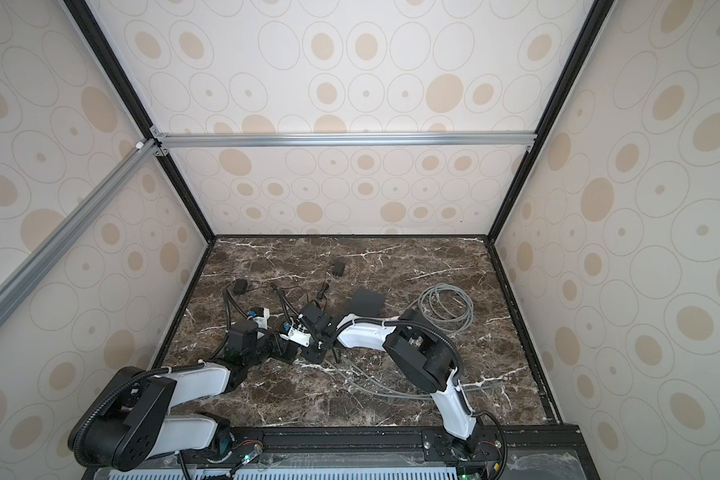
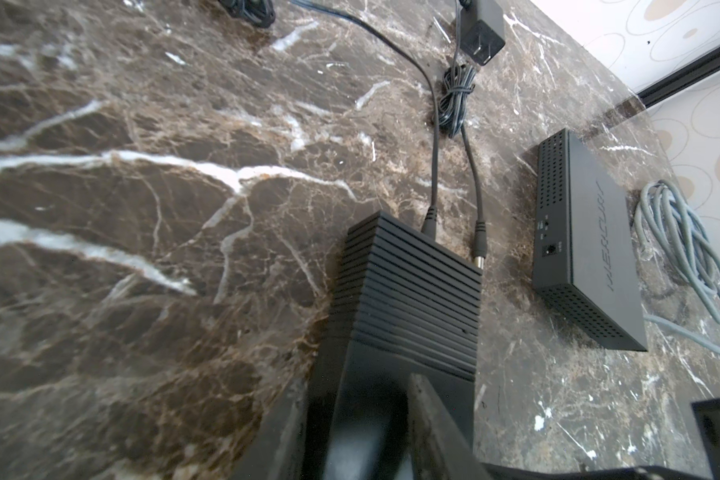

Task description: Insert the plug into the switch port

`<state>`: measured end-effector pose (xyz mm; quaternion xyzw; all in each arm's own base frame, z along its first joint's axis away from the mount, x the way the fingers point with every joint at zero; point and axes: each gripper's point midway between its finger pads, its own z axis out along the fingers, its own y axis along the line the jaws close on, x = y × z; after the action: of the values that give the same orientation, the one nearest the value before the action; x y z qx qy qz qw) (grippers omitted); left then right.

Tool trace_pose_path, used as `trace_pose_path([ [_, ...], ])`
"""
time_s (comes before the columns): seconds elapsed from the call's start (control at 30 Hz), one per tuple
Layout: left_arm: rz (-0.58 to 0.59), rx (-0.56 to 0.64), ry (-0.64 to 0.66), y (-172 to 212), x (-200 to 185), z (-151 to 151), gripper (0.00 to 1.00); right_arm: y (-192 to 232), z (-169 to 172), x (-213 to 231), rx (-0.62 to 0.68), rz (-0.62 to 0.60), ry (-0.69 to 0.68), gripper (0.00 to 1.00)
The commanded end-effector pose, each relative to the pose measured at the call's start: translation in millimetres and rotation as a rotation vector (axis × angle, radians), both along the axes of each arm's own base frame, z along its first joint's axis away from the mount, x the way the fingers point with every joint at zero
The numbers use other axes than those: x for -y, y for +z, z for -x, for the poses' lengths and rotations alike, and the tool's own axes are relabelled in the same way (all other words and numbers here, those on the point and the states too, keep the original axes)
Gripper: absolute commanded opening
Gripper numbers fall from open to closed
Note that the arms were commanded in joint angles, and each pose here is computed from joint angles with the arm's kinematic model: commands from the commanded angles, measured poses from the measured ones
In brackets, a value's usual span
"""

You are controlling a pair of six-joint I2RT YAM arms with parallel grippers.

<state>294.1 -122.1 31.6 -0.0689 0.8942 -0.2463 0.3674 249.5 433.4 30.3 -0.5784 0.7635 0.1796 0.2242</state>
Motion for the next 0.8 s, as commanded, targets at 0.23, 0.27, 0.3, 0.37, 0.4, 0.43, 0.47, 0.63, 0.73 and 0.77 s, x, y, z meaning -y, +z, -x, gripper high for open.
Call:
trace_pose_path([
  [0.23, 0.002, -0.329, -0.219, -51.4, 34.6, 70.9, 0.38, 125.2, -15.7, -64.0, 0.238, -0.454, 0.051, 0.00],
  [0.27, 0.003, -0.332, -0.223, -52.0, 35.7, 70.3, 0.38, 126.8, -15.2, -63.6, 0.246, -0.460, 0.053, 0.00],
  [0.3, 0.010, -0.337, -0.232, -52.5, 38.0, 70.5, 0.38, 128.2, -16.2, -63.4, 0.254, -0.467, 0.052, 0.00],
  [0.37, 0.016, -0.343, -0.249, -53.9, 42.4, 71.2, 0.38, 127.6, -17.8, -65.8, 0.262, -0.471, 0.060, 0.00],
  [0.4, 0.017, -0.352, -0.256, -55.3, 44.0, 72.5, 0.38, 126.6, -19.1, -67.5, 0.262, -0.470, 0.064, 0.00],
  [0.43, 0.015, -0.357, -0.260, -56.3, 44.8, 73.5, 0.37, 126.9, -21.2, -69.3, 0.262, -0.473, 0.068, 0.00],
  [0.47, 0.014, -0.360, -0.265, -57.1, 46.2, 74.4, 0.37, 125.8, -22.9, -70.8, 0.258, -0.474, 0.073, 0.00],
  [0.63, 0.013, -0.381, -0.278, -60.7, 49.8, 83.8, 0.36, 131.1, -32.1, -79.0, 0.261, -0.499, 0.078, 0.00],
  [0.73, 0.028, -0.358, -0.288, -57.6, 55.5, 82.6, 0.36, 138.0, -35.9, -84.1, 0.265, -0.516, 0.084, 0.00],
  [0.77, 0.029, -0.357, -0.292, -57.5, 56.8, 83.1, 0.36, 140.6, -36.3, -86.3, 0.265, -0.523, 0.088, 0.00],
])
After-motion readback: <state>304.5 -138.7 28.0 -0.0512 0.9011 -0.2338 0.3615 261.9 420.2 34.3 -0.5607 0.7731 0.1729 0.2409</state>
